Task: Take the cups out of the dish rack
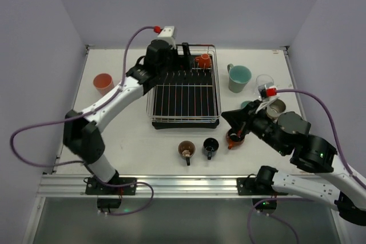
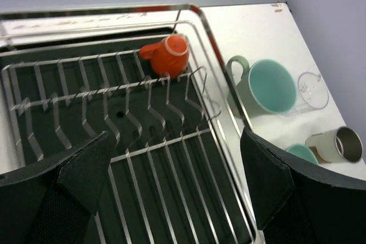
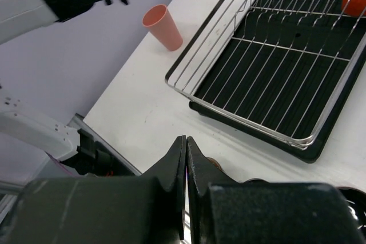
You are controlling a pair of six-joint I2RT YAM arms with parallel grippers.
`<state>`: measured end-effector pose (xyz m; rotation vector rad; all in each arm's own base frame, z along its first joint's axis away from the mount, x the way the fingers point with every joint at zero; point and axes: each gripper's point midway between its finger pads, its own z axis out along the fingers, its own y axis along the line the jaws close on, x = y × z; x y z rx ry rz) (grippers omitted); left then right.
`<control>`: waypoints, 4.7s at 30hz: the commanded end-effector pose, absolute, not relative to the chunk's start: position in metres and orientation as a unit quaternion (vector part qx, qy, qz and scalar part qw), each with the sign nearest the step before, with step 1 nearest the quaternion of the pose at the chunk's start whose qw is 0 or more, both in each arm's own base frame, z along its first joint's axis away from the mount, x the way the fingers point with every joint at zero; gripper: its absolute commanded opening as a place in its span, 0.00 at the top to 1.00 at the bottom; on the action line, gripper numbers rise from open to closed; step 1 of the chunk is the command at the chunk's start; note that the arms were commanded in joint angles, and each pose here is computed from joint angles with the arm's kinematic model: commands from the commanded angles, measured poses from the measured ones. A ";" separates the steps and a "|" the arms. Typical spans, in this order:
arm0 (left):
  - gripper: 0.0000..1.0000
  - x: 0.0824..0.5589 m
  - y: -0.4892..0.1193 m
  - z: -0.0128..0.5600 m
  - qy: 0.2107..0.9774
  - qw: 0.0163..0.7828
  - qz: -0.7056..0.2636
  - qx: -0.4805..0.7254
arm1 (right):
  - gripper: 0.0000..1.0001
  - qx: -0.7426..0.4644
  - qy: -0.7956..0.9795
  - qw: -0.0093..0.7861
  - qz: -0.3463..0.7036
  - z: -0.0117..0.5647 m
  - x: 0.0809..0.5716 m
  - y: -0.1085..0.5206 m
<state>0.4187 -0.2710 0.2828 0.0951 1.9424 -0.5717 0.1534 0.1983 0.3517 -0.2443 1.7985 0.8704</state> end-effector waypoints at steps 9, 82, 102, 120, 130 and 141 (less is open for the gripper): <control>0.08 0.540 -0.388 0.268 0.777 0.591 -0.195 0.099 | 1.00 -0.064 0.747 0.557 0.357 0.352 0.154 0.171; 1.00 0.622 -0.340 0.259 0.717 0.681 -0.143 0.033 | 0.96 -0.115 0.783 0.521 0.319 0.317 0.173 0.211; 1.00 0.589 -0.302 0.307 0.707 0.680 -0.192 0.038 | 0.66 -0.037 0.765 0.464 0.445 0.317 0.277 0.273; 1.00 0.451 -0.298 0.370 0.649 0.617 -0.446 0.013 | 0.28 0.036 0.666 0.488 0.563 0.347 0.316 0.274; 1.00 0.389 -0.288 0.382 0.613 0.577 -0.540 -0.010 | 0.31 0.021 0.636 0.485 0.601 0.350 0.301 0.276; 1.00 0.355 -0.290 0.383 0.591 0.537 -0.602 -0.002 | 0.37 -0.005 0.610 0.460 0.645 0.365 0.303 0.294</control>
